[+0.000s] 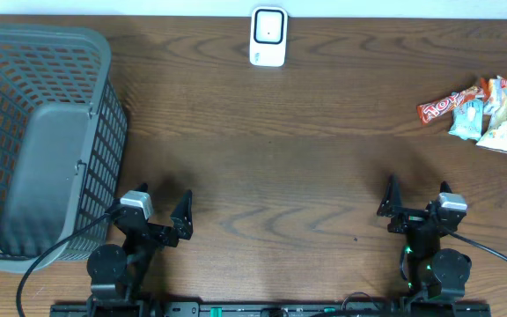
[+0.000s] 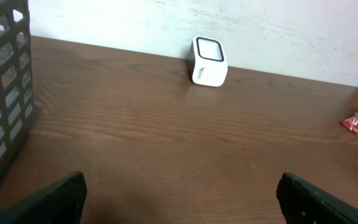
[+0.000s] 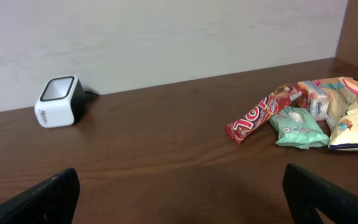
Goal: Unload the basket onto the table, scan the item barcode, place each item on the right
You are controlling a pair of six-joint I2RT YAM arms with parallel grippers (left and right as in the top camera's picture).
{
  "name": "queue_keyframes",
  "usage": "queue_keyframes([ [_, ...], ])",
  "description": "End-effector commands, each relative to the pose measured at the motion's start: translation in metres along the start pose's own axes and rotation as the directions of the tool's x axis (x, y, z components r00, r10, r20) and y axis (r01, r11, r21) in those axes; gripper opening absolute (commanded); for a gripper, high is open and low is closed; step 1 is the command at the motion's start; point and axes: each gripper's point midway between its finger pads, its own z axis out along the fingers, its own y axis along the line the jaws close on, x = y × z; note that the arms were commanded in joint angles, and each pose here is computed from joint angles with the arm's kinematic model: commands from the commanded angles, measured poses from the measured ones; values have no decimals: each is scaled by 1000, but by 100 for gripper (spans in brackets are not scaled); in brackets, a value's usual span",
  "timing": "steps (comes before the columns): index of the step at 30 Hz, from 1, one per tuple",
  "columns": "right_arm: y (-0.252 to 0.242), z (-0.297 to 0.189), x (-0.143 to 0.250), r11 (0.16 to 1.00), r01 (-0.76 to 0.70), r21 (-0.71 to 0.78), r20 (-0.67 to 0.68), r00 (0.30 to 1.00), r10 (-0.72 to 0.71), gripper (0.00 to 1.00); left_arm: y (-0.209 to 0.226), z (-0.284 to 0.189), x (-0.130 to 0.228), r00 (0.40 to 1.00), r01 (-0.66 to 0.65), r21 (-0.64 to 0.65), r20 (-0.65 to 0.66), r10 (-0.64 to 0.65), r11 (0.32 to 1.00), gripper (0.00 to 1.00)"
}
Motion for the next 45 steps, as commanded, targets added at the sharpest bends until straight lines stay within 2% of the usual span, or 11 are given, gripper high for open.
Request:
queue_keyframes([
  [1, 0, 0, 0, 1000, 17, -3, 1, 1000, -17, 99, 4, 2, 13, 999, -5, -12, -37, 5, 1000, 98],
  [17, 0, 0, 0, 1000, 17, -3, 1, 1000, -17, 99, 4, 2, 13, 999, -5, -13, -37, 5, 1000, 98],
  [21, 0, 0, 0, 1000, 17, -3, 0, 1000, -17, 99, 16, 1, 6, 1000, -15, -82, -4, 15, 997, 98],
  [23, 0, 0, 0, 1000, 17, -3, 1, 1000, -17, 99, 16, 1, -4, 998, -48, -86, 31, 51, 995, 98],
  [28, 0, 0, 0, 1000, 17, -3, 0, 1000, -17, 99, 15, 3, -13, 970, -223, -91, 77, 230, 971, 98],
  [31, 0, 0, 0, 1000, 17, -3, 0, 1000, -17, 99, 19, 7, 0, 968, -239, -93, 54, 245, 966, 98],
  [35, 0, 0, 0, 1000, 17, -3, 1, 1000, -17, 99, 22, 7, -1, 954, -289, -115, 51, 297, 950, 98],
  [41, 0, 0, 0, 1000, 17, -3, 1, 1000, -17, 99, 39, 4, -2, 956, -280, -213, 31, 293, 936, 98],
  [45, 0, 0, 0, 1000, 17, -3, 1, 1000, -17, 99, 39, 4, -2, 956, -278, -210, 31, 290, 937, 98],
])
